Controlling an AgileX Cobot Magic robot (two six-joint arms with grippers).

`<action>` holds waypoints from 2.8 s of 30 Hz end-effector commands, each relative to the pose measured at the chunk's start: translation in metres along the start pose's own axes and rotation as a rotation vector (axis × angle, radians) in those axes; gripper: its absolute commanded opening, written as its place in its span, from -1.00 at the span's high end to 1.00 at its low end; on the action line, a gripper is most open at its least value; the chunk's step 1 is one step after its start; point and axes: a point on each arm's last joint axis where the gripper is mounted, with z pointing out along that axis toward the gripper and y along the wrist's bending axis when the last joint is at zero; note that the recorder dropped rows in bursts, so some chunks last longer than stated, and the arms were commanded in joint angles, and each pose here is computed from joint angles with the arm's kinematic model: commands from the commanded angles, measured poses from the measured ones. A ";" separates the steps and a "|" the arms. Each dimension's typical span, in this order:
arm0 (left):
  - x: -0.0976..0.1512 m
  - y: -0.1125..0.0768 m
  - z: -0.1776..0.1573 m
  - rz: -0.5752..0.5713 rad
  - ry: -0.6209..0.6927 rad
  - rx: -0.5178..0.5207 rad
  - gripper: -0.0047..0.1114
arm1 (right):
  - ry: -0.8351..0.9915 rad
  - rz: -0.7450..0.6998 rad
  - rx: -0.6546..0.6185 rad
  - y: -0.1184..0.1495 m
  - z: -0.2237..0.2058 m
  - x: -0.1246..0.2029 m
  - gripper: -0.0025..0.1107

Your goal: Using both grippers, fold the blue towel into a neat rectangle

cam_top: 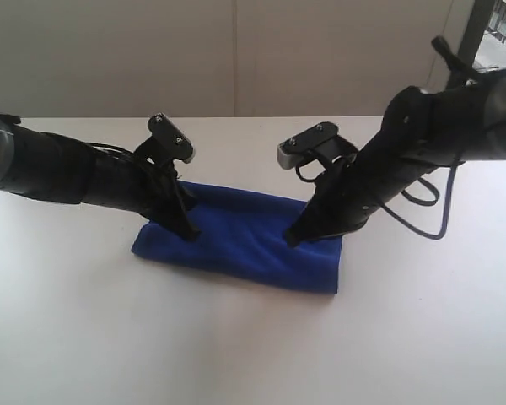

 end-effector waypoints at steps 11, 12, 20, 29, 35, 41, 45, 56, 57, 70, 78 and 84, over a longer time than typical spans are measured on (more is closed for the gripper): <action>0.030 -0.017 0.007 -0.050 0.074 0.084 0.92 | 0.180 -0.080 -0.069 0.007 0.045 0.020 0.96; 0.035 -0.018 0.006 -0.052 0.094 0.077 0.92 | 0.210 -0.098 -0.077 0.007 0.045 0.023 0.96; 0.049 -0.027 -0.009 -0.085 0.140 0.076 0.92 | 0.331 -0.116 -0.030 0.002 0.042 0.033 0.96; 0.044 -0.038 -0.035 -0.176 0.102 0.118 0.92 | 0.404 -0.105 -0.068 0.005 0.039 0.039 0.96; 0.061 -0.054 -0.039 -0.212 0.164 0.205 0.92 | 0.452 -0.121 -0.077 0.006 0.037 0.044 0.96; 0.066 -0.061 -0.044 -0.228 0.229 0.270 0.92 | 0.533 -0.186 -0.057 0.003 0.029 0.049 0.96; 0.062 -0.066 -0.053 -0.189 0.234 0.344 0.92 | 0.564 -0.190 -0.065 0.003 0.028 0.052 0.96; 0.004 -0.048 -0.096 -0.087 0.021 0.231 0.92 | 0.264 -0.203 0.065 0.006 -0.033 0.017 0.96; -0.001 -0.044 -0.098 -0.097 0.005 0.207 0.92 | 0.204 -0.194 0.096 0.006 -0.040 0.011 0.96; -0.017 -0.018 -0.031 -0.127 0.023 0.222 0.92 | 0.108 -0.073 0.178 -0.029 -0.004 0.009 0.96; 0.008 -0.014 0.004 -0.119 0.103 0.181 0.92 | 0.069 -0.075 0.199 -0.036 0.014 0.009 0.96; 0.015 -0.007 0.011 -0.106 0.123 0.091 0.92 | 0.048 -0.098 0.219 -0.039 0.023 0.008 0.96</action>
